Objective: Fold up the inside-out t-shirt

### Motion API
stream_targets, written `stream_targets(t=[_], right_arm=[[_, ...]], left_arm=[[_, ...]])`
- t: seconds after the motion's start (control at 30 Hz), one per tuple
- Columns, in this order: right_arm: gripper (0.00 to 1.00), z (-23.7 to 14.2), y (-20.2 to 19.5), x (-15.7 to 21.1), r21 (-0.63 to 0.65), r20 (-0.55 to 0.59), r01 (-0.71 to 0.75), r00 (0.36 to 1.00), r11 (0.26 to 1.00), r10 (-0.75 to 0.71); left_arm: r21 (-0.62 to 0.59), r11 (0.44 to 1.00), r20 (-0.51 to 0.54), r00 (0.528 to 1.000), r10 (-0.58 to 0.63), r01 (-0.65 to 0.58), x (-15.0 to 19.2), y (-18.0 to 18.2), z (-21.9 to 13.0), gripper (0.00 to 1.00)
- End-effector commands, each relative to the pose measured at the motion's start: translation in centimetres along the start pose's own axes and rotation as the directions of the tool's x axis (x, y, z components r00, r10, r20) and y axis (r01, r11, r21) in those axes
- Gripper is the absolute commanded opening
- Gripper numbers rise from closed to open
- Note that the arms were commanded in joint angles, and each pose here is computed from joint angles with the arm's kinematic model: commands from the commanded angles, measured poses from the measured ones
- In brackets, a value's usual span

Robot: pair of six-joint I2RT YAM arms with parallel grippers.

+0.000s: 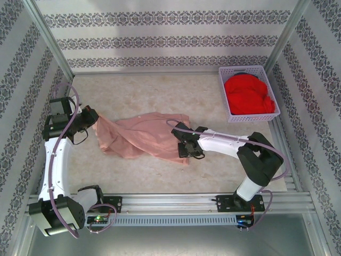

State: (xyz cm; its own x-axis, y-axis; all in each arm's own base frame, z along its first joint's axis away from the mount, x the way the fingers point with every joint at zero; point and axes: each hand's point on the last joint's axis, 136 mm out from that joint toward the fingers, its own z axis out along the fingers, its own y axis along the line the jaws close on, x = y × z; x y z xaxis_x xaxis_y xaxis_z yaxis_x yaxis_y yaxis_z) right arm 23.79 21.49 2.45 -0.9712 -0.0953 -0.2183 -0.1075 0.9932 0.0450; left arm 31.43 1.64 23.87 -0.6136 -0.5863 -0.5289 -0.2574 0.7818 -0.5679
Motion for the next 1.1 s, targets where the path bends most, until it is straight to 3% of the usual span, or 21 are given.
stream_targets(t=[0.0, 0.13, 0.27, 0.37, 0.57, 0.77, 0.97, 1.07], right_arm=[[0.40, -0.2, -0.9, -0.2, 0.086, 0.008, 0.011, 1.000, 0.996, -0.011], [0.22, -0.7, -1.5, 0.1, 0.097, 0.005, 0.024, 1.000, 0.995, -0.025], [0.13, -0.7, -1.6, 0.5, 0.063, -0.009, 0.009, 1.000, 0.998, -0.009], [0.13, -0.7, -1.6, 0.6, 0.040, -0.014, -0.006, 1.000, 0.999, 0.007], [0.24, -0.4, -1.2, 1.3, 0.003, -0.038, -0.034, 0.999, 0.999, 0.034], [0.25, 0.2, -0.6, 2.0, -0.036, -0.064, -0.068, 0.996, 0.997, 0.066], [0.06, -0.6, -1.1, 1.4, -0.024, -0.036, -0.058, 0.998, 0.998, 0.057], [0.00, -2.5, -1.7, -0.8, -0.072, 0.031, -0.068, 0.997, 0.995, 0.070]], left_arm=[[0.033, 0.999, 0.048, 0.999, 0.021, -0.023, -0.9, -0.7, -0.8, 0.00], [0.032, 0.999, 0.053, 0.998, 0.023, -0.025, -1.0, -0.7, -0.8, 0.00], [0.032, 0.999, 0.051, 0.998, 0.021, -0.022, -0.9, -0.6, -0.7, 0.00], [0.032, 0.999, 0.052, 0.998, 0.024, -0.025, -0.9, -0.7, -0.9, 0.00], [0.032, 0.999, 0.053, 0.998, 0.025, -0.027, -0.9, -0.7, -0.9, 0.00], [0.032, 0.999, 0.050, 0.998, 0.022, -0.024, -0.8, -0.6, -0.7, 0.00], [0.021, 1.000, 0.056, 0.998, 0.021, -0.022, -0.9, -0.4, -0.7, 0.00], [0.008, 1.000, 0.072, 0.997, 0.013, -0.013, -1.2, -0.2, -0.7, 0.00]])
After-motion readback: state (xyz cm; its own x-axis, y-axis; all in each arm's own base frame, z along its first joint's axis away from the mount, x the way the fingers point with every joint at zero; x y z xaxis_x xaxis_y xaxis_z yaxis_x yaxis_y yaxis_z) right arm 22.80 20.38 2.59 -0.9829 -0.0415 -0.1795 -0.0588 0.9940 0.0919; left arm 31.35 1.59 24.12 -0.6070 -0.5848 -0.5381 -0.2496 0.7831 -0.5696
